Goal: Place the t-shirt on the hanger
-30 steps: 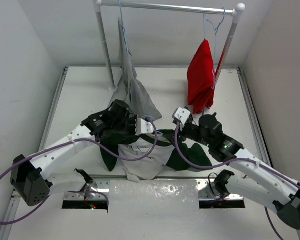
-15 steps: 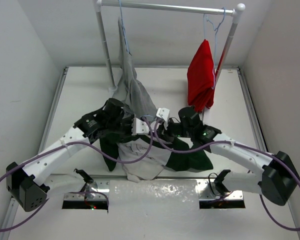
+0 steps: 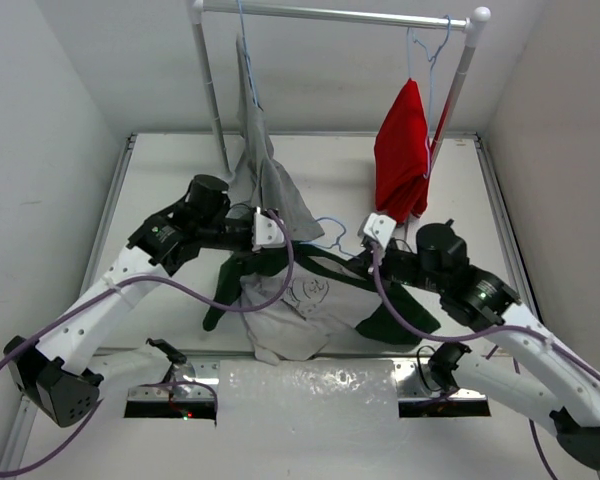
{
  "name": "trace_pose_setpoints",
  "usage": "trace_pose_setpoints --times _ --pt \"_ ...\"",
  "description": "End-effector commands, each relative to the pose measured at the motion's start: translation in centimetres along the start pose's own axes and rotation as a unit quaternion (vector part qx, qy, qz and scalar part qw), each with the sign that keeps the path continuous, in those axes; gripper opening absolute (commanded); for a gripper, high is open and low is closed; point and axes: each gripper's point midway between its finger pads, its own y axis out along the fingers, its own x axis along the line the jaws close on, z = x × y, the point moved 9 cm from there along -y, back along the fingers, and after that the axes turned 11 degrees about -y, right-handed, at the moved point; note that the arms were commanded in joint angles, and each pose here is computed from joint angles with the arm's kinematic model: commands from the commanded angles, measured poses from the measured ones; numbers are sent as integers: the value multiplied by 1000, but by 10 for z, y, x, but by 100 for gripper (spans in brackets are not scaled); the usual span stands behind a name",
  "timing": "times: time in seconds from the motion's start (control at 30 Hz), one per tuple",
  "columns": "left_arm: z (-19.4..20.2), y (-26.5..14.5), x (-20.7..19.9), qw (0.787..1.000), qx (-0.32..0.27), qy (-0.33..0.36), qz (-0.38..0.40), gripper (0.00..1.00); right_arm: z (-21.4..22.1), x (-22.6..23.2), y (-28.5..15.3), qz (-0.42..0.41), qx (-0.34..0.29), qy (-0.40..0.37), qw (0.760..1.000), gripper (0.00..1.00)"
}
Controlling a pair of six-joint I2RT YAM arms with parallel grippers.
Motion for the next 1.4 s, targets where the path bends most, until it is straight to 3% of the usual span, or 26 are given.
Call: trace_pose_setpoints --times 0.0,0.03,0.07,0.3,0.5,0.63,0.67,0.77,0.8,0.83,1.0,1.27,1.37 --pt "-17 -19 4 1000 -20 -1 -13 30 -2 0 -30 33 50 30 998 0" --pt "-18 -20 4 1000 -21 -3 -11 44 -7 -1 -33 37 46 31 998 0" --pt "-19 -19 4 1000 -22 -4 -7 49 -9 -1 -35 38 47 34 998 0" --pt "-16 -22 9 999 -12 1 -33 77 -35 -5 -58 51 53 48 996 0" --pt "19 1 23 996 22 -47 -73 82 -54 -7 -76 54 40 45 997 0" --pt "27 11 43 978 14 -115 -172 82 -56 -6 -70 38 43 62 996 0" --pt "30 12 48 973 21 -120 -193 80 -56 -5 -67 30 46 64 996 0" --pt "35 17 51 972 27 -129 -196 39 -56 -6 -65 29 44 64 997 0" --pt "36 18 50 973 31 -125 -191 15 -56 -6 -66 33 44 64 996 0" --pt "42 20 48 973 35 -129 -186 0 -57 -6 -67 34 45 64 996 0" --pt "56 21 50 967 30 -149 -206 0 -63 -6 -80 40 48 63 996 0" --pt "100 -29 92 924 48 -222 -309 0 -70 0 -119 71 44 50 995 0" --pt "96 -26 87 937 40 -217 -270 0 -71 -1 -118 78 37 56 995 0"
